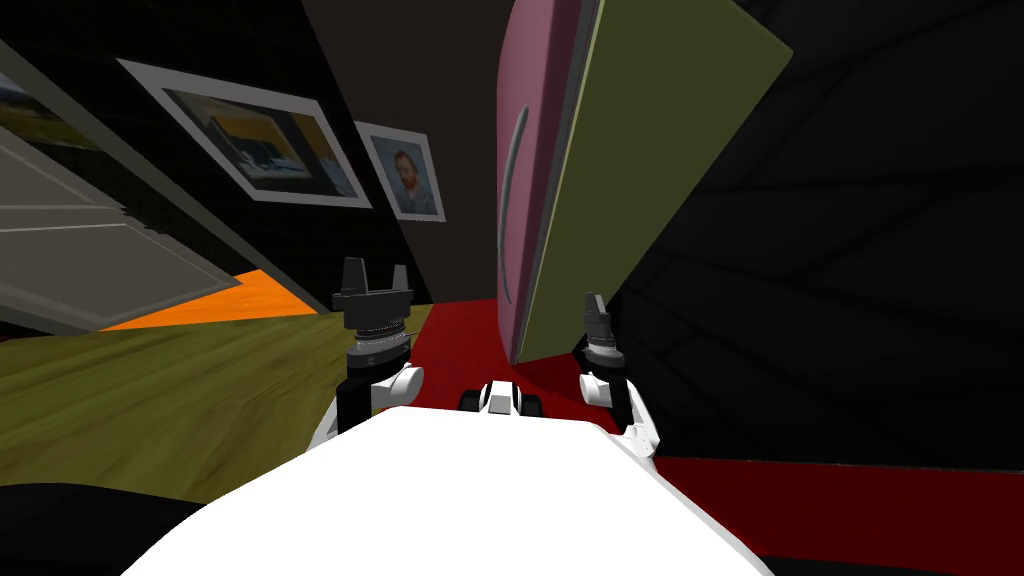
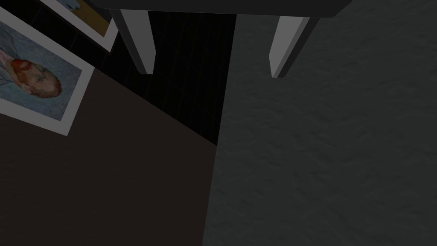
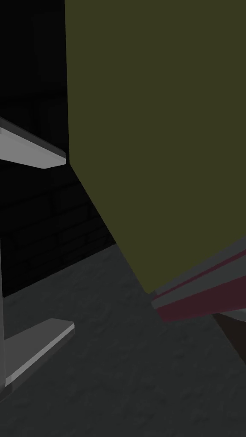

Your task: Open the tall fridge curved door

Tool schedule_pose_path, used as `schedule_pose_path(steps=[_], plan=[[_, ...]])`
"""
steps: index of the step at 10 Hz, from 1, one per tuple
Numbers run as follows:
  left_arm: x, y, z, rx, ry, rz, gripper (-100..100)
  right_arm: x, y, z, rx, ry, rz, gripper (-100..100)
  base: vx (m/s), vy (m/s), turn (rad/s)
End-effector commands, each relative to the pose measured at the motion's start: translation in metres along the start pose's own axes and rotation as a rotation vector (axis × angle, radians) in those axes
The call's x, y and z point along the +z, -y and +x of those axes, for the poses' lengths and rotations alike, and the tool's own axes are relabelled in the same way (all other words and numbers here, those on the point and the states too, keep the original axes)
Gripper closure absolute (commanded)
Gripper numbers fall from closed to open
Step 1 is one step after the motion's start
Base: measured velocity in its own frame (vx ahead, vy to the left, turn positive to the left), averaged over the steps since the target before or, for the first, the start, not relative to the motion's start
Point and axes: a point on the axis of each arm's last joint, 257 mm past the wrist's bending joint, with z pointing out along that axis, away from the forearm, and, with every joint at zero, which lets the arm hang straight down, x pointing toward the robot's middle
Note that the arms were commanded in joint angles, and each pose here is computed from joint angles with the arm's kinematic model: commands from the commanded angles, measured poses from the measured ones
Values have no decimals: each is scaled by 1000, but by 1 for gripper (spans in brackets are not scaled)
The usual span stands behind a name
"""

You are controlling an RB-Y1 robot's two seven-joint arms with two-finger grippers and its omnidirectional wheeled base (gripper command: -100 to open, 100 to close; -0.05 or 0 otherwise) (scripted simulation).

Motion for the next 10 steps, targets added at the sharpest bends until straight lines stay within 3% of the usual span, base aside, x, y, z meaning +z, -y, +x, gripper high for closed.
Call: schedule_pose_path(steps=[1, 3, 6, 10], plan=[[0, 0, 0, 0, 0, 0, 0, 1, 5, 11, -87, -16, -12, -100, 48, 84, -91], [0, 0, 0, 0, 0, 0, 0, 1, 5, 11, -122, -16, -13, -100, 32, 59, -31], [0, 0, 0, 0, 0, 0, 0, 2, 14, 28, -225, -36, -26, -100, 46, 78, -88], [0, 0, 0, 0, 0, 0, 0, 2, 18, 36, -329, -45, -34, -100, 31, 63, -54]])
